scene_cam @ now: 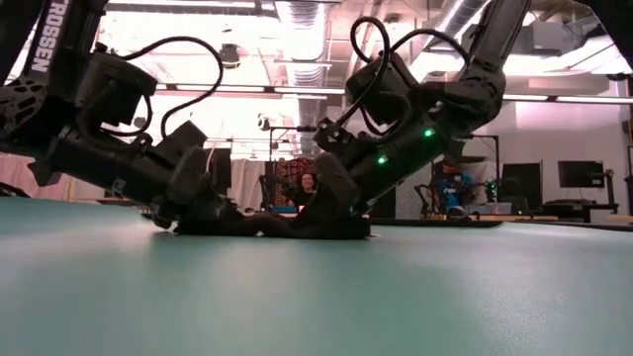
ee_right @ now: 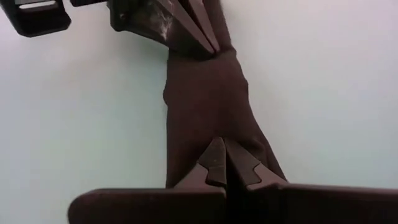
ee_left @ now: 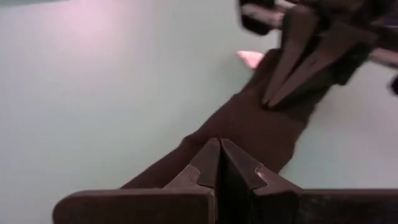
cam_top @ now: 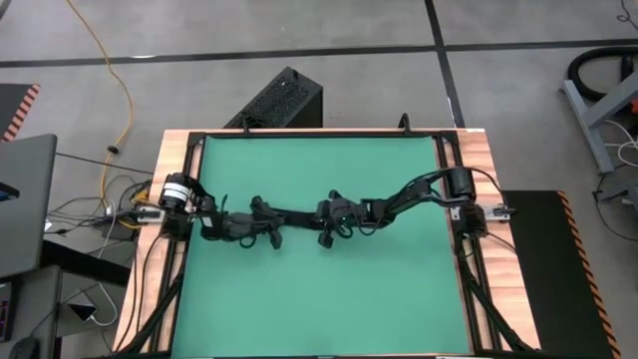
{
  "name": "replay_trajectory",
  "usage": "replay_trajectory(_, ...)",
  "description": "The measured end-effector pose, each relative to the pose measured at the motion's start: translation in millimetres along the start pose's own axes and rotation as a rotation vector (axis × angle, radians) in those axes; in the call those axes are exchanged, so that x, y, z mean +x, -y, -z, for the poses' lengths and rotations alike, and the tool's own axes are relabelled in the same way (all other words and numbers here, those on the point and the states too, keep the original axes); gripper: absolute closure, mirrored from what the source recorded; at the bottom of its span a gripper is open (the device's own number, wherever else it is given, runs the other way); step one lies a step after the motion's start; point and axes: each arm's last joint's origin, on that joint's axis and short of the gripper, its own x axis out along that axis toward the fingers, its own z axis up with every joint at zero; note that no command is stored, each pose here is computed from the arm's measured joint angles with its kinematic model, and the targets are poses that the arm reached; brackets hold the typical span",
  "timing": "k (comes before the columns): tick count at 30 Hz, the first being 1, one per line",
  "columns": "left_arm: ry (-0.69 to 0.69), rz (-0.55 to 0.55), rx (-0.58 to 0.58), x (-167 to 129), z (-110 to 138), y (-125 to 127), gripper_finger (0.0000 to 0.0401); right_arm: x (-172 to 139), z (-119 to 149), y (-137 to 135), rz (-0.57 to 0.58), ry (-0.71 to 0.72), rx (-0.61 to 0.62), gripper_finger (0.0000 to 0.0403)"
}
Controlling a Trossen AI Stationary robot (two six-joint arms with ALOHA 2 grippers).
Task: Roll towel
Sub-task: Roll the black towel
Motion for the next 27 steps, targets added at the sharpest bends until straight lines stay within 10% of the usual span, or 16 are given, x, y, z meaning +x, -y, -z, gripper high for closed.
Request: replay_trajectory(27, 0.02, 0.13, 0.064, 8.8, -7.6, -6.8, 0.0401, -32.2, 37.1, 9.5, -0.132, 0.248, 0.102, 0.0393)
